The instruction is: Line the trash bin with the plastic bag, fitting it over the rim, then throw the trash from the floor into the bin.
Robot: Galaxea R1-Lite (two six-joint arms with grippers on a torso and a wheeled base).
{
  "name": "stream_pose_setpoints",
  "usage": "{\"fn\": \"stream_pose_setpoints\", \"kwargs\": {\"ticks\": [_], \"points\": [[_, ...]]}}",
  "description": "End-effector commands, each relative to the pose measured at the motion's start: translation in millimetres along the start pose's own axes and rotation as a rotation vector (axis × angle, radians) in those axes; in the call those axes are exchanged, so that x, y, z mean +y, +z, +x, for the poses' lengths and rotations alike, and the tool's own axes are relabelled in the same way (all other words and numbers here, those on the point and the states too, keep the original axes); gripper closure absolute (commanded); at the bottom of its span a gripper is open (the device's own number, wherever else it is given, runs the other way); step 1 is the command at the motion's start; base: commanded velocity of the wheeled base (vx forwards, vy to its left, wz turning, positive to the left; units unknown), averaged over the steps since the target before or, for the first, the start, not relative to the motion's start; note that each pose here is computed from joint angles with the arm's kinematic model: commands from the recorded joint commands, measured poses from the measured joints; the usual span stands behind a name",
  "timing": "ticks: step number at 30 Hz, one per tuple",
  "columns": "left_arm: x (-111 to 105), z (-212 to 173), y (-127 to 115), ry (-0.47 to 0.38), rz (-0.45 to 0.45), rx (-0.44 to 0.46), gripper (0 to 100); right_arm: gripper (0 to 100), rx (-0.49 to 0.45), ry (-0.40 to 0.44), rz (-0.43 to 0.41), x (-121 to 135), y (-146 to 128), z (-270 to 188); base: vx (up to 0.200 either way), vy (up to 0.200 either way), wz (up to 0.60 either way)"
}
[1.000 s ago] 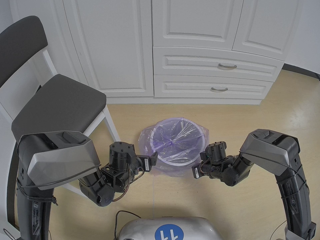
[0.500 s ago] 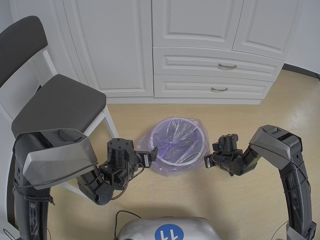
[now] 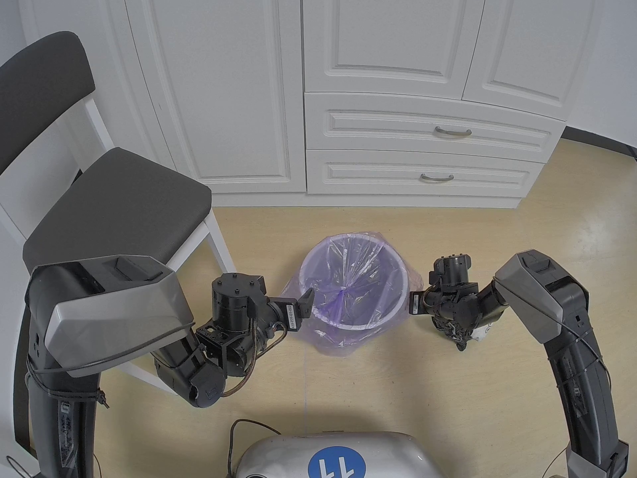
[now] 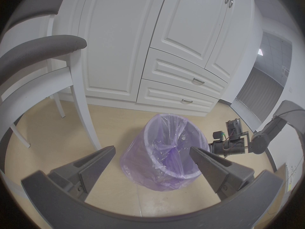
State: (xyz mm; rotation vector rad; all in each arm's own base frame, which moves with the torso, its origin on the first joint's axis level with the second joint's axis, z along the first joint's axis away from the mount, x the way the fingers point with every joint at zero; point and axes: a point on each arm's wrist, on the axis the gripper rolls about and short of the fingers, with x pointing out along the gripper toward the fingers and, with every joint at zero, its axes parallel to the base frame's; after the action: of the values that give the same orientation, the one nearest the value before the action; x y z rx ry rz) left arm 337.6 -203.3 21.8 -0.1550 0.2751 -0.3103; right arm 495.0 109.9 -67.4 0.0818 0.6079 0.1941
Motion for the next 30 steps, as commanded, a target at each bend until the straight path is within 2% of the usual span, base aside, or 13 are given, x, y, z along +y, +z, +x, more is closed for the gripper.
{"fn": "stream_pose_setpoints", "kwargs": {"ticks": [1,6,12,18,20,23,30], "points": [[0,2,-3,-0.006,-0.003,-0.019,0,100,0.043,-0.015,0.081,-2,-14,26,0.000,0.000,0.00],[0,3,-4,-0.005,-0.003,-0.020,0,100,0.120,-0.033,0.086,-2,-17,30,0.000,0.000,0.00],[1,3,-5,-0.004,-0.003,-0.018,0,100,0.105,-0.115,0.081,-3,-17,42,0.000,0.000,0.00],[2,5,-8,-0.001,-0.002,-0.013,0,100,0.113,-0.124,0.089,-2,-19,45,0.000,0.000,0.00],[2,6,-8,-0.001,-0.002,-0.013,0,100,0.128,-0.133,0.088,-2,-21,45,0.000,0.000,0.00],[2,6,-9,-0.003,-0.002,-0.020,0,100,0.194,-0.190,0.077,-5,-38,49,0.000,0.000,0.00],[2,7,-12,-0.001,0.010,-0.013,0,100,0.208,-0.198,0.077,-6,-40,49,0.000,0.000,0.00]]}}
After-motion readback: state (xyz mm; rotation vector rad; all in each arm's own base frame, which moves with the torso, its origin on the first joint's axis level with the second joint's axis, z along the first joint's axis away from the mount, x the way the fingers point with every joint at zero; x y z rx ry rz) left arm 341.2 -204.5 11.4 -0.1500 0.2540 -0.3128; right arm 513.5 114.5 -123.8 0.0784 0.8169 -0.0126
